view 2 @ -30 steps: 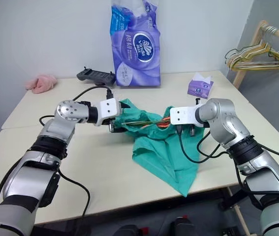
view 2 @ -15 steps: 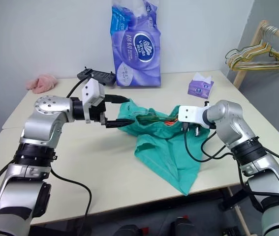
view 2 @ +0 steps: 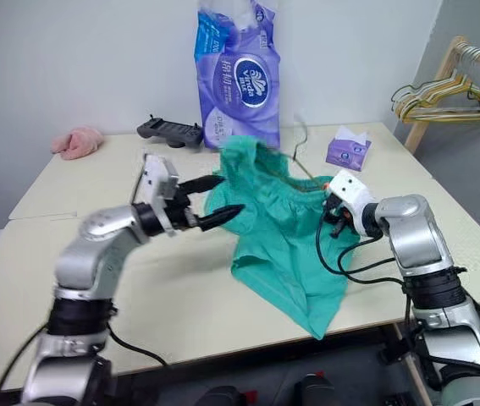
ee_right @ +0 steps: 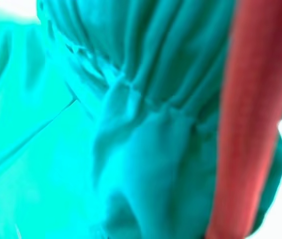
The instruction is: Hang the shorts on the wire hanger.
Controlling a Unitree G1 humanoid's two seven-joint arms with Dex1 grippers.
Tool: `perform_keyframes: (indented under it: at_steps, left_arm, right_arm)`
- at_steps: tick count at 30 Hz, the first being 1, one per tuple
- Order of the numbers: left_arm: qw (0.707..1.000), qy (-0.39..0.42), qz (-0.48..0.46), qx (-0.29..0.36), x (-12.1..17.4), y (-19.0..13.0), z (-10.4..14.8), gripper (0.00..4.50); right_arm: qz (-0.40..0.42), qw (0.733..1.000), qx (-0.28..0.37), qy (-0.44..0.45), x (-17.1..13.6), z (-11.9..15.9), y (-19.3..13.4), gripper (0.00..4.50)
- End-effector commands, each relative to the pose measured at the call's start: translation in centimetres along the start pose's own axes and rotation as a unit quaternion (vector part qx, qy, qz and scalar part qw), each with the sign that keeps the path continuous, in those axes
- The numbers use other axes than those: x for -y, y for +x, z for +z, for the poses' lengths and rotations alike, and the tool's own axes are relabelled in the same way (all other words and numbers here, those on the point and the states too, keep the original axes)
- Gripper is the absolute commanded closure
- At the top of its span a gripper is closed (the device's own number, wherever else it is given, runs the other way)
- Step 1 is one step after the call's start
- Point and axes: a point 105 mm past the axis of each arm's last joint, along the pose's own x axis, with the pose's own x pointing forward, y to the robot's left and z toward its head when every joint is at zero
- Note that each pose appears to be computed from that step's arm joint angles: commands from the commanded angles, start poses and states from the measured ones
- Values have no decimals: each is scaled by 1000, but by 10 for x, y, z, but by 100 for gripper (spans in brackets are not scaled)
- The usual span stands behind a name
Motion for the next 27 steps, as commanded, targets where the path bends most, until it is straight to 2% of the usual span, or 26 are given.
perform_keyframes:
  at_steps: [1, 6, 14, 19, 22, 27]
  left_arm:
    - [998, 14, 2, 58, 17, 15, 27, 2]
    - [995, 6, 10, 95, 25, 31, 37, 2]
    - [994, -1, -15, 113, 41, 41, 42, 2]
    - [992, -25, -62, 106, 59, 43, 36, 2]
    - [990, -32, -85, 107, 69, 47, 34, 2]
    - [981, -53, -140, 123, 95, 66, 40, 2]
  right_arm:
    - [-58, 995, 47, 67, 13, 9, -16, 450]
    - [-141, 981, 41, 129, 32, -9, -27, 450]
    - [-296, 929, 23, 220, 72, -54, -68, 450]
    - [-446, 855, -7, 264, 106, -99, -127, 450]
    - [-491, 825, -15, 278, 112, -112, -145, 450]
    - [-593, 750, -19, 291, 125, -132, -190, 450]
